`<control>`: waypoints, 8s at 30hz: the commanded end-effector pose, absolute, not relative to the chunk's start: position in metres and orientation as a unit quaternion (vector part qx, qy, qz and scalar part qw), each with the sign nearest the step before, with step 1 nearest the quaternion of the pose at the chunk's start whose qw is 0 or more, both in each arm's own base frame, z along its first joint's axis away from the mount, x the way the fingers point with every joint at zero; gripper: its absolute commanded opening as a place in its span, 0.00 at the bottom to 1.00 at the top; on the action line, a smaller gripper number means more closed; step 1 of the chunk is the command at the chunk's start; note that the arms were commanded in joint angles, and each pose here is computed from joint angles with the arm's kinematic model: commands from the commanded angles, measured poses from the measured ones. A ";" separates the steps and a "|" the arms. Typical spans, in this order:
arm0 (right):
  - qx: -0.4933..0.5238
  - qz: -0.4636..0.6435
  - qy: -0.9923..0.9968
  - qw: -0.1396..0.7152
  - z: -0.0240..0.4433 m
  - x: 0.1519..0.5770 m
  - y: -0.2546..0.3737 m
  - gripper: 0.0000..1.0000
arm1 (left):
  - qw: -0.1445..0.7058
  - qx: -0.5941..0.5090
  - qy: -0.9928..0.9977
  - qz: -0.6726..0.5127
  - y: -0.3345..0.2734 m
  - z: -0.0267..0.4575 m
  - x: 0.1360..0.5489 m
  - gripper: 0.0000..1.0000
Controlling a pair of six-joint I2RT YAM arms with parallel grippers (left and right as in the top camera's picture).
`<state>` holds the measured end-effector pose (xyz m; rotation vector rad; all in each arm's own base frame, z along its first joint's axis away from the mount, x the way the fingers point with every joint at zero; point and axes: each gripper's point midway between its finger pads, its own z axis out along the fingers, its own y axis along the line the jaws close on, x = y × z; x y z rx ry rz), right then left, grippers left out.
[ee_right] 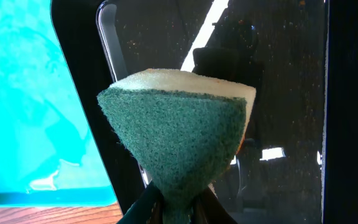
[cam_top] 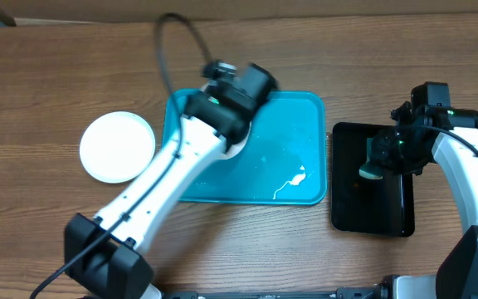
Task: Clean dirty plates on tray and stack at the side
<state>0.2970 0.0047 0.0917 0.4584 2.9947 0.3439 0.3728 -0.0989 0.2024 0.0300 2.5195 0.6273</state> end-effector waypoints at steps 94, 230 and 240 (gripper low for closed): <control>0.116 0.139 0.950 0.253 0.209 0.287 0.016 0.34 | 0.199 -0.079 0.973 -0.084 -0.021 0.255 0.254 1.00; 0.033 0.091 0.713 0.694 0.171 0.246 0.014 1.00 | 0.434 -0.074 0.894 -0.087 -0.015 0.244 0.175 1.00; 0.033 0.091 0.713 0.694 0.171 0.246 0.014 1.00 | 0.566 -0.093 0.804 -0.157 -0.025 0.191 0.213 1.00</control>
